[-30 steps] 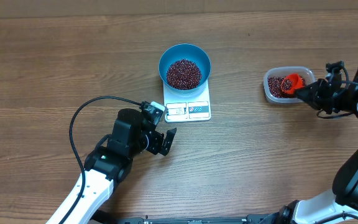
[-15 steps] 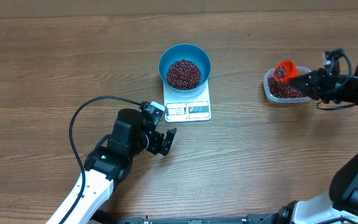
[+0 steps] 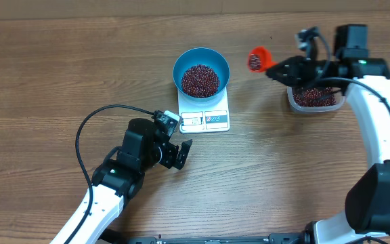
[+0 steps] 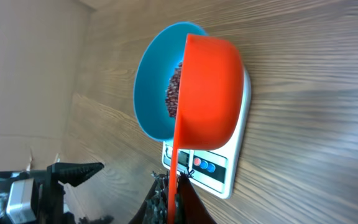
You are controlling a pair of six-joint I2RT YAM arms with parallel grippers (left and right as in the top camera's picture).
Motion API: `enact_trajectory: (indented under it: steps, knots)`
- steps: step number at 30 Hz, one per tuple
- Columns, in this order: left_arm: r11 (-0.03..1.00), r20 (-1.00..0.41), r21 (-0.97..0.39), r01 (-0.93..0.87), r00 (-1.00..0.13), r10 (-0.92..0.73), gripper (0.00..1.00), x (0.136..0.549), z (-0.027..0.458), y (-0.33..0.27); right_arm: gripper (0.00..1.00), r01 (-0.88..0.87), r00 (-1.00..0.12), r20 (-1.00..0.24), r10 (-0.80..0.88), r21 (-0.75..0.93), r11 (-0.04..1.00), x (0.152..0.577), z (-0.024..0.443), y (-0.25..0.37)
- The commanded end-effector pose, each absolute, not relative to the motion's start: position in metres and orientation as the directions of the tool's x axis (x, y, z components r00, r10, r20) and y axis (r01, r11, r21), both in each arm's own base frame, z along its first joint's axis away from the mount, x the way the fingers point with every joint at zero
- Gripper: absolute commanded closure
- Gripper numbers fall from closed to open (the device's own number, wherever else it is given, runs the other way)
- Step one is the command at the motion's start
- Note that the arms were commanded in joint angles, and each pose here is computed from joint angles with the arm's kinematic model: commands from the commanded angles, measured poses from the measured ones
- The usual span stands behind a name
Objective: Scoop item into bowl and weigh 150g on scale
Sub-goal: 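Carry the filled scoop to the teal bowl and tip beans in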
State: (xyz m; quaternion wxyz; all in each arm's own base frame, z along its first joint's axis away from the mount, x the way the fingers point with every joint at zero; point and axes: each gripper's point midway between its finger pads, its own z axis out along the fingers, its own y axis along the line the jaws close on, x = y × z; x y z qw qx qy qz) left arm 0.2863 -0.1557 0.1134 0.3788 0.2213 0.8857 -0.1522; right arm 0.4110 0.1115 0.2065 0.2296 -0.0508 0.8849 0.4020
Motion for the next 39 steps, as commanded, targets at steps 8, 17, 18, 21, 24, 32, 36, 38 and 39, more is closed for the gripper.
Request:
enact_trajectory:
  steps: [8,17,18,21,24,32,36,38,39]
  knots:
    - [0.848,-0.740,-0.115,0.518,-0.614,0.274,0.01,0.286,0.115,-0.161,0.96,-0.355,-0.826,-0.564,-0.012,0.503,0.788,0.418,0.218,0.175]
    - [0.848,-0.740,-0.115,0.518,-0.614,0.274,0.01,0.285,0.115,-0.161,0.96,-0.388,-0.760,-0.643,-0.091,0.337,0.858,0.423,0.216,0.204]
    - [0.848,-0.740,-0.115,0.518,-0.614,0.275,0.00,0.285,0.115,-0.161,0.96,-0.393,-0.753,-0.651,-0.096,0.328,0.859,0.423,0.217,0.207]
    - [0.848,-0.740,-0.115,0.517,-0.614,0.274,0.00,0.285,0.115,-0.161,0.96,-0.404,-0.733,-0.672,-0.106,0.303,0.863,0.425,0.219,0.213]
    - [0.848,-0.740,-0.115,0.518,-0.614,0.274,0.00,0.286,0.115,-0.161,0.96,-0.437,-0.703,-0.697,-0.140,0.268,0.859,0.426,0.222,0.220]
    - [0.848,-0.740,-0.115,0.517,-0.614,0.274,0.00,0.285,0.115,-0.161,0.96,-0.480,-0.638,-0.734,-0.235,0.140,0.866,0.430,0.221,0.224]
    - [0.848,-0.740,-0.116,0.518,-0.614,0.274,0.00,0.285,0.115,-0.161,0.96,-0.520,-0.612,-0.734,-0.295,0.092,0.849,0.432,0.216,0.225]
    - [0.848,-0.740,-0.115,0.517,-0.614,0.274,0.00,0.285,0.115,-0.161,0.96,-0.546,-0.592,-0.734,-0.333,0.062,0.835,0.432,0.213,0.226]
    - [0.848,-0.740,-0.115,0.518,-0.614,0.274,0.00,0.286,0.115,-0.161,0.96,-0.563,-0.578,-0.735,-0.356,0.043,0.825,0.431,0.212,0.228]
